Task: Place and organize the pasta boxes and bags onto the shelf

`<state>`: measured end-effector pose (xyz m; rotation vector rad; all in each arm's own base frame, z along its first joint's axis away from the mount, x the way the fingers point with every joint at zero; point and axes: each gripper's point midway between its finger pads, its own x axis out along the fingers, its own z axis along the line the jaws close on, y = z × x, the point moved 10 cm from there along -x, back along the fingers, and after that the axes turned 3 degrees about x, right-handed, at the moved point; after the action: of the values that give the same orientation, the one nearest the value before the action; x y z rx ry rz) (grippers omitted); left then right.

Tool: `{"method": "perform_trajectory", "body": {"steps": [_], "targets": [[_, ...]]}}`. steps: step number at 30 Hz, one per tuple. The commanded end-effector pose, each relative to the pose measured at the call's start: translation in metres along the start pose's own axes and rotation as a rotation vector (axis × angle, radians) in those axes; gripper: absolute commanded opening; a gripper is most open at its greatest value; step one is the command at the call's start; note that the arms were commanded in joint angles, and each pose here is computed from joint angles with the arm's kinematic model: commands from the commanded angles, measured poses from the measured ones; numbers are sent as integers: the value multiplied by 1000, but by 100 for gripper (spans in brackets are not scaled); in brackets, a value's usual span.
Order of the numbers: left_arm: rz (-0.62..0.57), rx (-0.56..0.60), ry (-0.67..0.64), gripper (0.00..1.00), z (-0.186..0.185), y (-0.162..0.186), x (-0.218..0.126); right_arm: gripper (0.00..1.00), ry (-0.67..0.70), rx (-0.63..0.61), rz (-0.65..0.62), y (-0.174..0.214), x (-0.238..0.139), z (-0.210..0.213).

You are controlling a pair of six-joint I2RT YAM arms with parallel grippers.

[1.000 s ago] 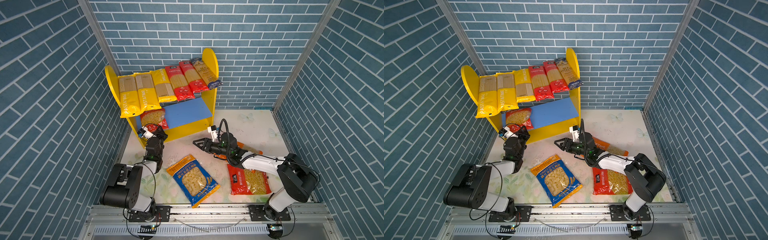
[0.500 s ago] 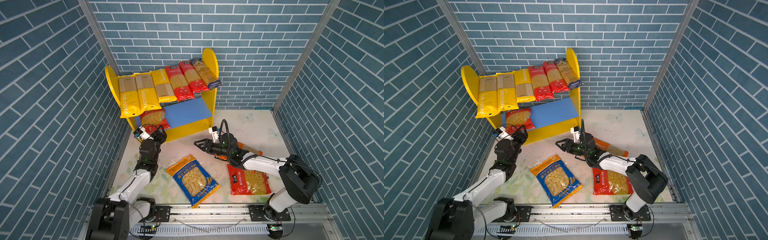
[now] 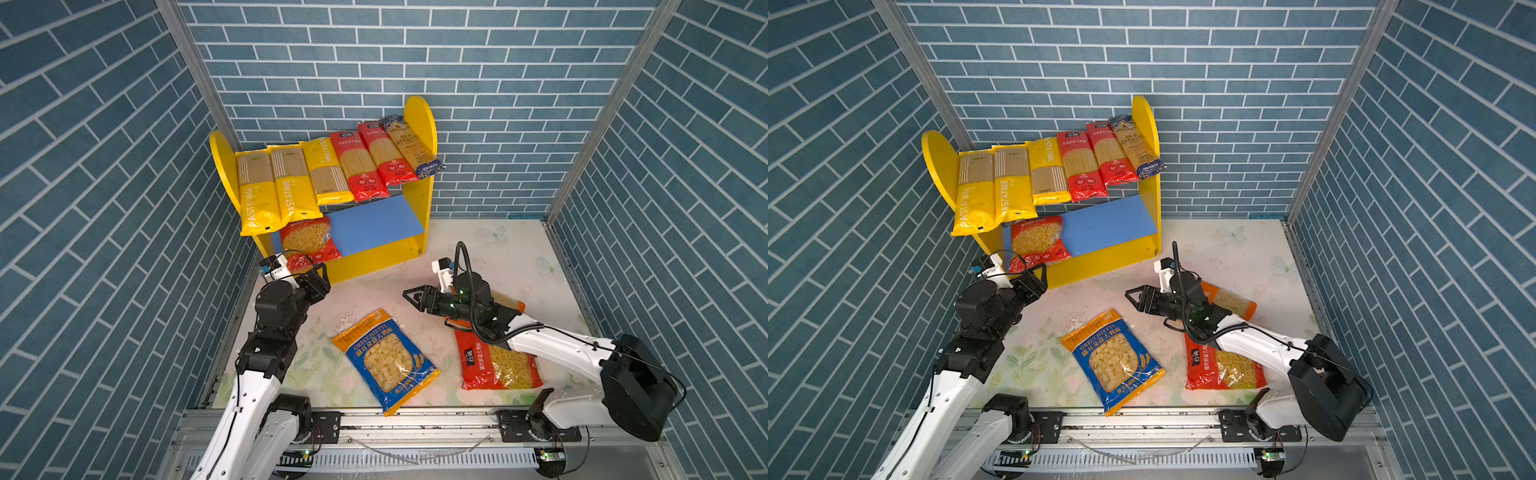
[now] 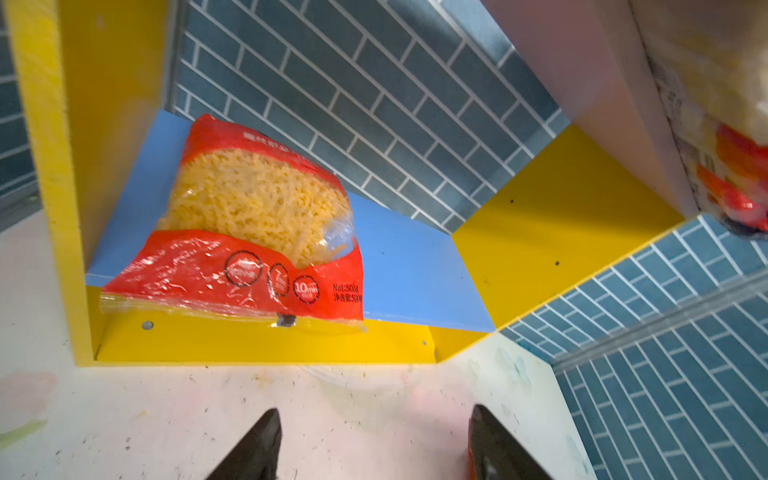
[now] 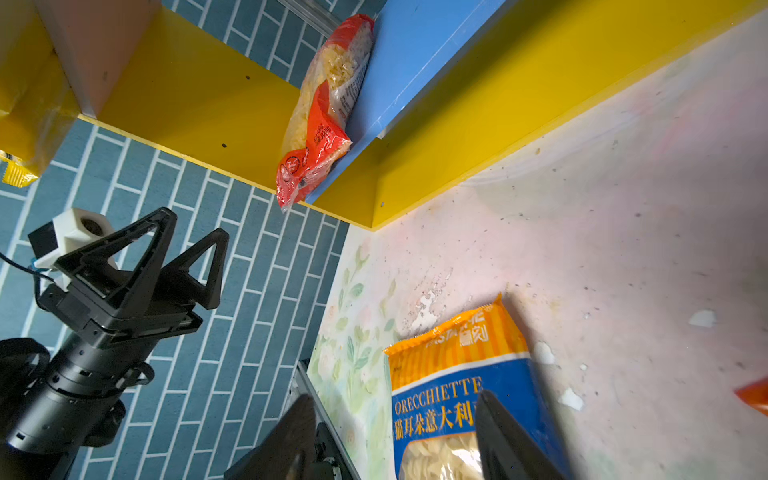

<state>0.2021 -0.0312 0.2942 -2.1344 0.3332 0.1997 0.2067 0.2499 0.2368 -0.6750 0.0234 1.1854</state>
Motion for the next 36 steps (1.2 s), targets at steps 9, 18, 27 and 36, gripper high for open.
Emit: {"method": "perform_trajectory", "body": {"steps": [9,18,27,36], "targets": [[249,109,179,72,-22,66,-7,62,577,-40,206,27,-88,-63],[383,295,284,72,-68,134,-11,62,841,130,297,62,-124,-88],[432,300,327,72,-84,172,-1,61,898,115,405,95,-89,-96],[423,323,281,71,-72,171,-5,62,703,48,290,64,-8,-84]]}}
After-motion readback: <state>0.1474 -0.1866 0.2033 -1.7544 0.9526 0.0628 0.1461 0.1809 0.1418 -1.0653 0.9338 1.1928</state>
